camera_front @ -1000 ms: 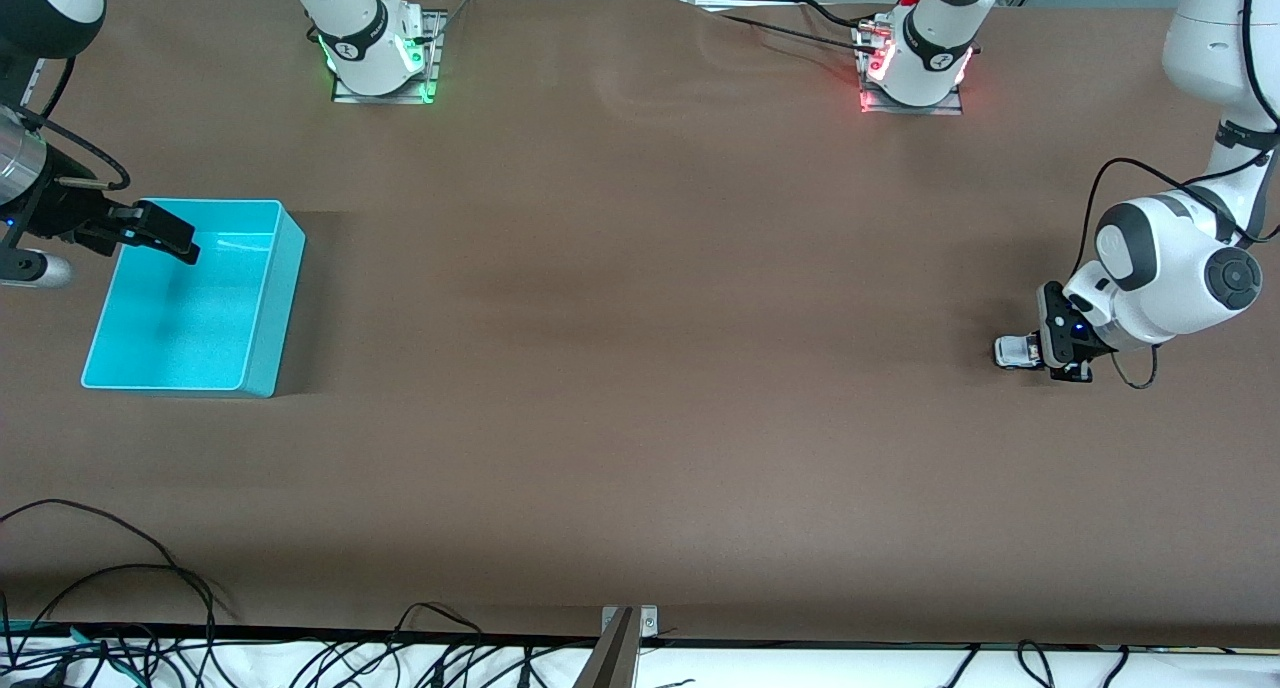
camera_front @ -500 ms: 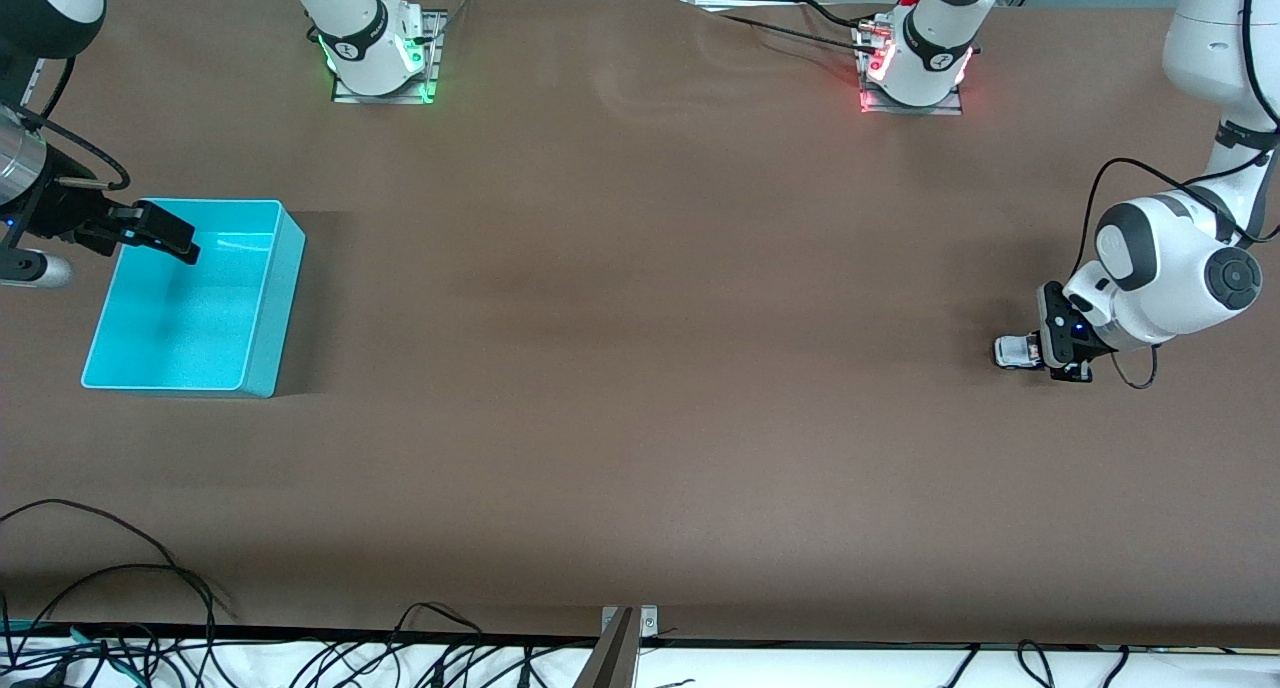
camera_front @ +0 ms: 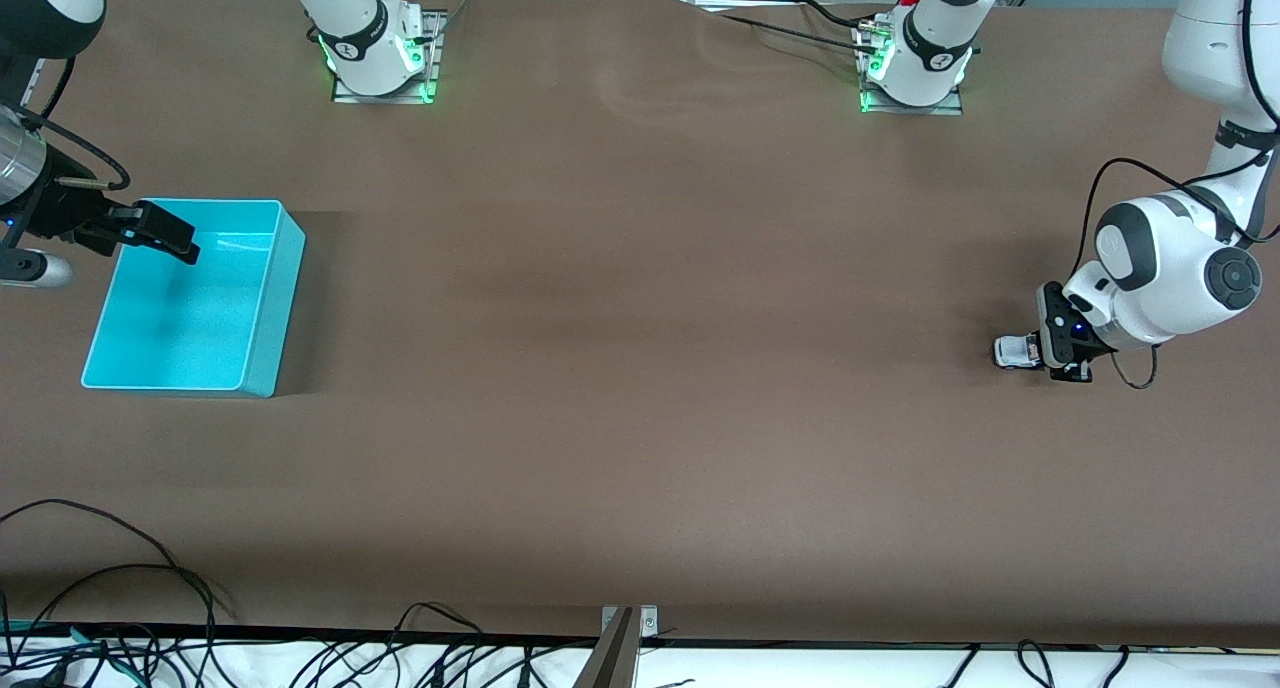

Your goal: Wind and store white jeep toy

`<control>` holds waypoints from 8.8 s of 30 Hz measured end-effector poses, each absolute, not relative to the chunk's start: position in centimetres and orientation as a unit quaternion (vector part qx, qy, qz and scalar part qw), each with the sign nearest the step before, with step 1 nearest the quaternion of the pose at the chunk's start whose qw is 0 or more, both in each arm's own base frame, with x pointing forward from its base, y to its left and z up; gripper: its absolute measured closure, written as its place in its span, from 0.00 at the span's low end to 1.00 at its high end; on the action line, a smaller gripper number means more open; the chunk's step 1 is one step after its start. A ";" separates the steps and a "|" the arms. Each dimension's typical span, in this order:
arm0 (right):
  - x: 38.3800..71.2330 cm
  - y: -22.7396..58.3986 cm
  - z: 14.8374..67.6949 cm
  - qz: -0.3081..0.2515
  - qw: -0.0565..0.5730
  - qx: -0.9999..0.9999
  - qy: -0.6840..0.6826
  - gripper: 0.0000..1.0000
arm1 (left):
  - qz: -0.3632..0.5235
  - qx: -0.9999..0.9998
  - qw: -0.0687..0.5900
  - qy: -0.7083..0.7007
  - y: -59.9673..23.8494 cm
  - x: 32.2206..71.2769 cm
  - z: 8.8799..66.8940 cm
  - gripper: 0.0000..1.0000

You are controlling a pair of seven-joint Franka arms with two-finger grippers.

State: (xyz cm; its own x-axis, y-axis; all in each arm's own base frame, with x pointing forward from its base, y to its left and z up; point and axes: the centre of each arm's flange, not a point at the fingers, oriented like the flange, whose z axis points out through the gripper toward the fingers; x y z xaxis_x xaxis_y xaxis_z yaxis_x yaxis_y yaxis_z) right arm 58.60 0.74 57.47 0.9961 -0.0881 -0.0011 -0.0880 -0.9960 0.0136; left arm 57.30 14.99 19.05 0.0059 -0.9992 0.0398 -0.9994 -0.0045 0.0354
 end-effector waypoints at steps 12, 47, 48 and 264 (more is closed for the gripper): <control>58.6 0.7 57.5 -0.001 0.007 0.999 -0.044 0.00 | 0.002 0.709 0.027 -0.705 15.0 57.3 19.0 0.48; 58.6 0.7 57.5 -0.001 0.007 0.999 -0.044 0.00 | 0.002 0.693 0.018 -0.721 20.2 57.0 19.0 0.48; 58.6 0.7 57.5 -0.001 0.007 0.999 -0.044 0.00 | 0.002 0.693 0.018 -0.721 20.2 57.0 19.0 0.48; 63.2 -1.8 44.2 -0.069 -0.023 0.910 0.407 0.00 | -0.020 0.998 0.004 -0.051 -2.8 53.7 61.9 0.00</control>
State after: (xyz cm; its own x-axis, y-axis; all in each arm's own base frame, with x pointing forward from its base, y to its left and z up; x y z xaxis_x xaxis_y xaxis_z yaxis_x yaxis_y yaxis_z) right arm 63.15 -1.84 44.23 0.6591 0.7444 -0.1069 0.7380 -0.6675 -0.0989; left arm 53.65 -2.85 61.87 0.9940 -0.1022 -0.0403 -0.1018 -0.9947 0.0107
